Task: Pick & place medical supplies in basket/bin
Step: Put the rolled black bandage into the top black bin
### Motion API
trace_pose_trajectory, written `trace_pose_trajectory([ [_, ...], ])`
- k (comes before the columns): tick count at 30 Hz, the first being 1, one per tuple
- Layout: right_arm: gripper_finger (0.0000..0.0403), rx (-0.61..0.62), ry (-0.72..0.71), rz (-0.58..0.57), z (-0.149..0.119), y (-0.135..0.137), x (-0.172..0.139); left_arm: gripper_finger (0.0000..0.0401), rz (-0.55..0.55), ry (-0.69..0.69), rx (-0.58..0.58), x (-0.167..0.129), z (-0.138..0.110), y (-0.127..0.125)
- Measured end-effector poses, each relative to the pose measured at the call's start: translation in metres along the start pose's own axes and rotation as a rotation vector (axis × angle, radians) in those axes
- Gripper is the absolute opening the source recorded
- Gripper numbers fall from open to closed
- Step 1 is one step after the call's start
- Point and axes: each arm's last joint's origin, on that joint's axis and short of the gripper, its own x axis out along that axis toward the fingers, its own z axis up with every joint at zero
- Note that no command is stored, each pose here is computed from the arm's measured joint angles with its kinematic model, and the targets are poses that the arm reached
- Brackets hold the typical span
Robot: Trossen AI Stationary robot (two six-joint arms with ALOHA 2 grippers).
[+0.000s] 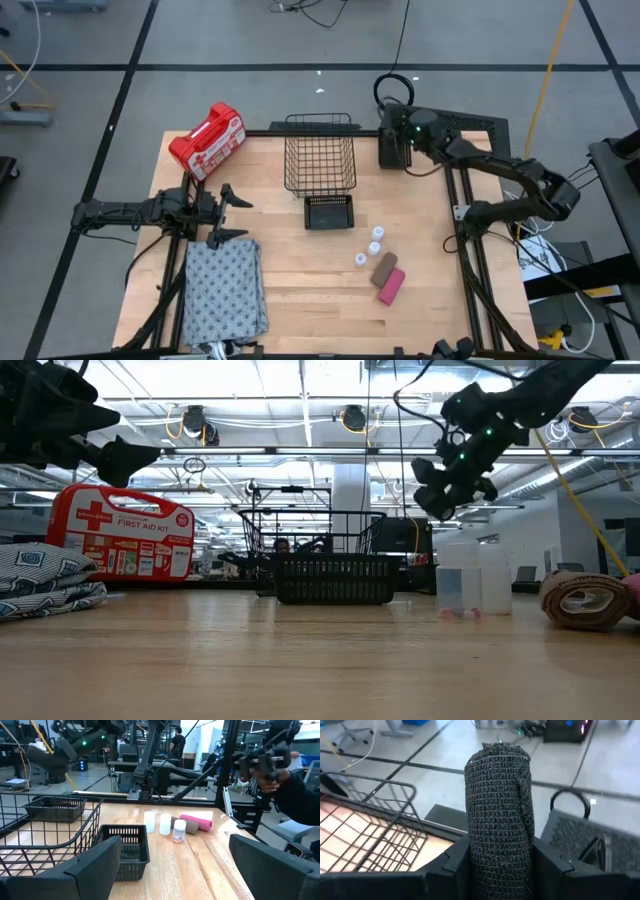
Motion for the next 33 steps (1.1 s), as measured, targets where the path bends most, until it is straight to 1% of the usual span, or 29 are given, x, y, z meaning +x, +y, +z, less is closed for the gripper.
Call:
trace_pose_trajectory([
  [3,0.0138,0.02,0.04,-0.018,-0.007,0.0,0.01,0.0374,0.0,0.0,0.0,0.0,0.0,0.0],
  [12,0.0138,0.021,0.176,-0.044,-0.038,0.01,0.037,0.0374,0.0,0.0,0.0,0.0,0.0,0.0],
  [16,0.014,0.026,0.214,-0.055,-0.048,0.012,0.044,0.0374,0.0,0.0,0.0,0.0,0.0,0.0],
  [24,0.014,0.033,0.244,-0.049,-0.058,0.019,0.044,0.0374,0.0,0.0,0.0,0.0,0.0,0.0],
  [29,0.0141,0.038,0.254,-0.056,-0.064,0.016,0.044,0.0374,0.0,0.0,0.0,0.0,0.0,0.0],
  [33,0.0141,0.045,0.236,-0.047,-0.067,0.015,0.044,0.0374,0.0,0.0,0.0,0.0,0.0,0.0],
])
